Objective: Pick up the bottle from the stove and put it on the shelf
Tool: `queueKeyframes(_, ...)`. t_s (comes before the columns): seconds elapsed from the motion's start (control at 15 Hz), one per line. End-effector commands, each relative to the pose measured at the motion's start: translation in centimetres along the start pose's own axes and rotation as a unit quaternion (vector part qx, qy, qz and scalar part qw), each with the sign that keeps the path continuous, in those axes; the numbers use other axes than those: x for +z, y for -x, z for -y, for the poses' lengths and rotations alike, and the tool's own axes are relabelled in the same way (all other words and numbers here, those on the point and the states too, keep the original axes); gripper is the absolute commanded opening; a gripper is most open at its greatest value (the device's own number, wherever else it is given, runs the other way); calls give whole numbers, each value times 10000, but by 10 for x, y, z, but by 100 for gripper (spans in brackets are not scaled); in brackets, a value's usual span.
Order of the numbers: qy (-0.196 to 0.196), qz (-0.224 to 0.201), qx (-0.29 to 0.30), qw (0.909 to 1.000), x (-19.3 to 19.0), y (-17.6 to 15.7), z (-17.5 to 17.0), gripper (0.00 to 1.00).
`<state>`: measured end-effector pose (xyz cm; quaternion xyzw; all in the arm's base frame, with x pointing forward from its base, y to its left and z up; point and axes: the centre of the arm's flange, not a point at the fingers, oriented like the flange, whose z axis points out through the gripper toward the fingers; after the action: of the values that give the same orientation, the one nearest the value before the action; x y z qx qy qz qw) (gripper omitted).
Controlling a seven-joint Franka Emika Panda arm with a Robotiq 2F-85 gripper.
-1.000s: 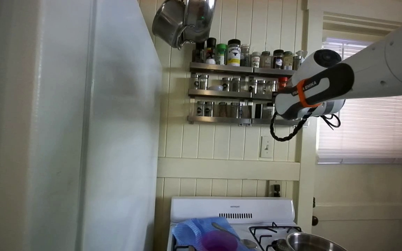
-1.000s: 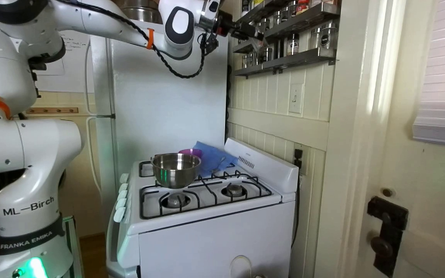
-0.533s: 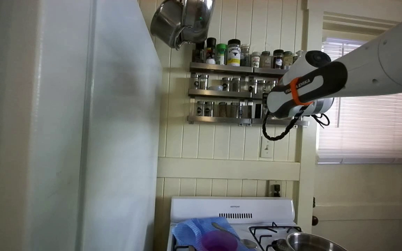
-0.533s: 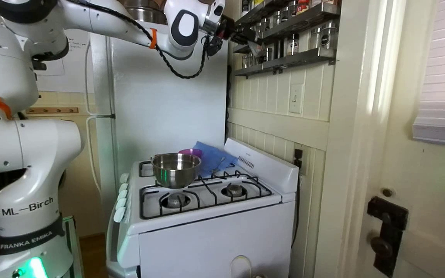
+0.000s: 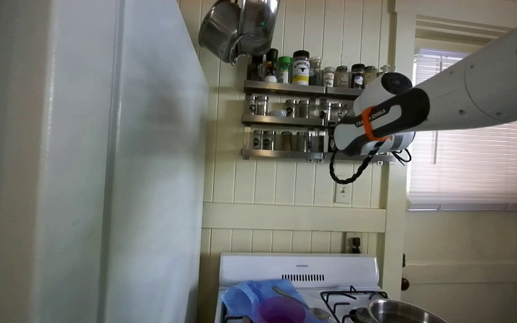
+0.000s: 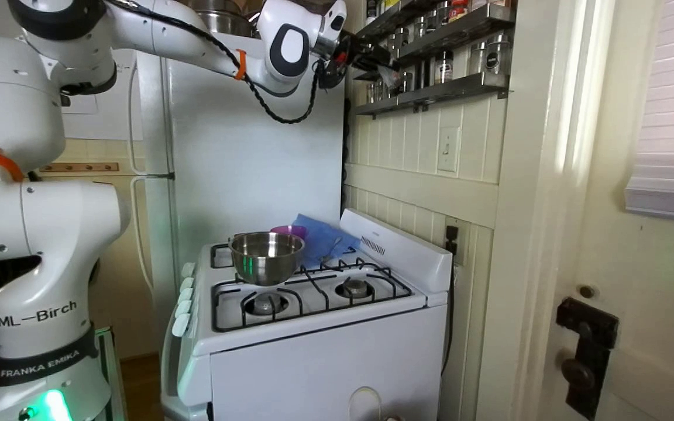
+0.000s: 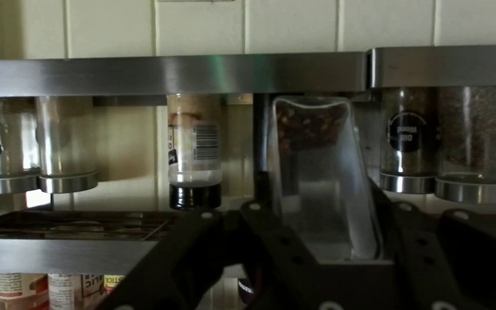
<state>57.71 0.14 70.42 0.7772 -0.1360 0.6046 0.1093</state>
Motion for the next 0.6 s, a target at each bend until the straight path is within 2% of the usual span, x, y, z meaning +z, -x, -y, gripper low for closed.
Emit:
queueKeyframes(0.0, -138, -193, -113, 9997, 15, -9, 7, 24)
queueKeyframes(0.53, -214, -394, -221, 9987, 30, -18, 15, 24)
